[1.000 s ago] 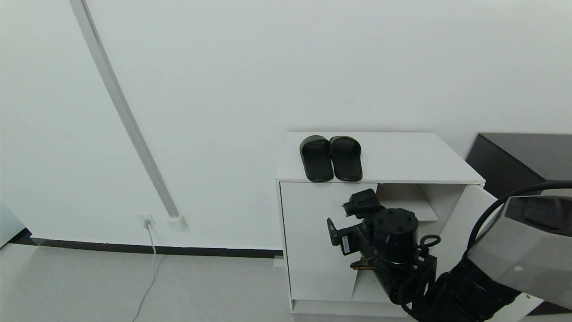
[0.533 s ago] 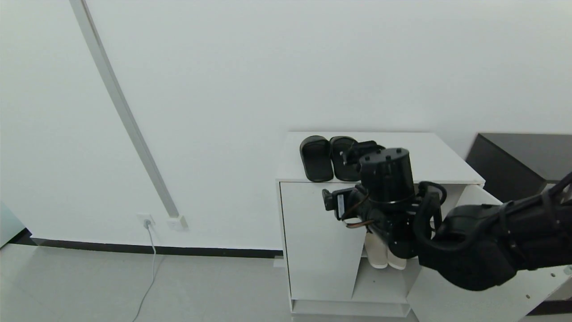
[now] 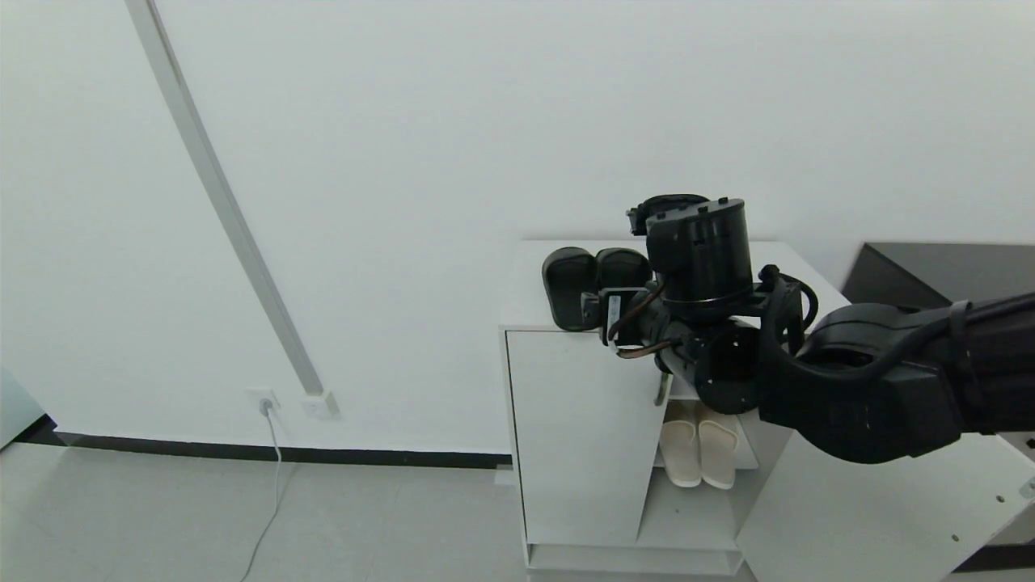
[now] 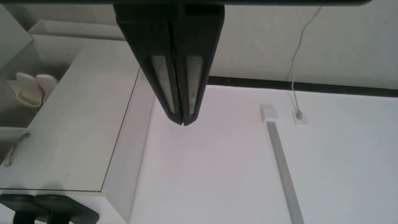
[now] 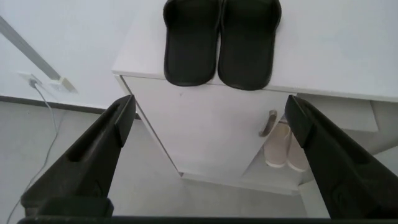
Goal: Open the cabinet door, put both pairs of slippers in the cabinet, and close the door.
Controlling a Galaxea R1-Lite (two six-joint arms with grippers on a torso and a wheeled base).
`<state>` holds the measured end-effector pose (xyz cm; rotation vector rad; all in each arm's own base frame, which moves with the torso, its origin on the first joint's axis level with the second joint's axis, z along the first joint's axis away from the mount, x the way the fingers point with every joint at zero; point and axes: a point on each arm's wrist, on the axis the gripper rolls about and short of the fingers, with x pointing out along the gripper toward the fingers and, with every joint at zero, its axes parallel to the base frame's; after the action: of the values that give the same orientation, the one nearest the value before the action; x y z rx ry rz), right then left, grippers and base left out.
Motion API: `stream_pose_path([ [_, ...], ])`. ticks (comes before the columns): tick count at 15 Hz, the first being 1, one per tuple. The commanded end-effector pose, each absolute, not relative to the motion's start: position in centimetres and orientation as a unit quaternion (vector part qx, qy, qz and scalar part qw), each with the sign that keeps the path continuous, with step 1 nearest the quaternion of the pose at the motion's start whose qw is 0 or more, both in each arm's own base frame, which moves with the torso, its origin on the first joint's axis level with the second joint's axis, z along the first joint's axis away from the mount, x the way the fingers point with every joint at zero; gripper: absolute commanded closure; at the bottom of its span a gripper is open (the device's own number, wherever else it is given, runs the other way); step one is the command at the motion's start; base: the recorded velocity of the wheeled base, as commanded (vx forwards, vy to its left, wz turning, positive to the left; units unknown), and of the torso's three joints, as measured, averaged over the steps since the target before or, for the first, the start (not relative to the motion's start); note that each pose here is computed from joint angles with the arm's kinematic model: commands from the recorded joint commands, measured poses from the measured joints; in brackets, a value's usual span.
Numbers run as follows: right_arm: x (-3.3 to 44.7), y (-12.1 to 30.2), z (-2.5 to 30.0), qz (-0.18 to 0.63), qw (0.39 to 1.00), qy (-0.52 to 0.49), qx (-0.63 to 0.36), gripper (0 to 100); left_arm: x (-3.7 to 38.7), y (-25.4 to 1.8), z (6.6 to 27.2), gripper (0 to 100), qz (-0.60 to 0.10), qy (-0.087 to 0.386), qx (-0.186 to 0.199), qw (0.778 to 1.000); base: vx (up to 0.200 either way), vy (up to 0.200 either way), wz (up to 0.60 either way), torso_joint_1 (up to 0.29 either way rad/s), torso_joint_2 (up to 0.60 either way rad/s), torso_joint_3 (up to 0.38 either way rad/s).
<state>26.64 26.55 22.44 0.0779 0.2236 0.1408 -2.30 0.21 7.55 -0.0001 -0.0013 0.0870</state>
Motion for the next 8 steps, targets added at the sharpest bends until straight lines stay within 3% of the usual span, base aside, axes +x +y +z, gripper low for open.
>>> stream_pose_path([
  [1,27.0,26.9,21.6,0.069,0.990,0.119,0.033,0,-2.3,0.2,7.5,100,0.044,0.000,0.000,0.999,0.200,0.000,0.00,-0.007,0.00,0.002],
  [8,28.7,27.8,18.0,0.056,0.988,0.143,0.025,0,-2.3,0.2,7.5,100,0.044,0.000,0.000,0.999,0.200,0.000,0.00,0.004,0.00,0.001],
])
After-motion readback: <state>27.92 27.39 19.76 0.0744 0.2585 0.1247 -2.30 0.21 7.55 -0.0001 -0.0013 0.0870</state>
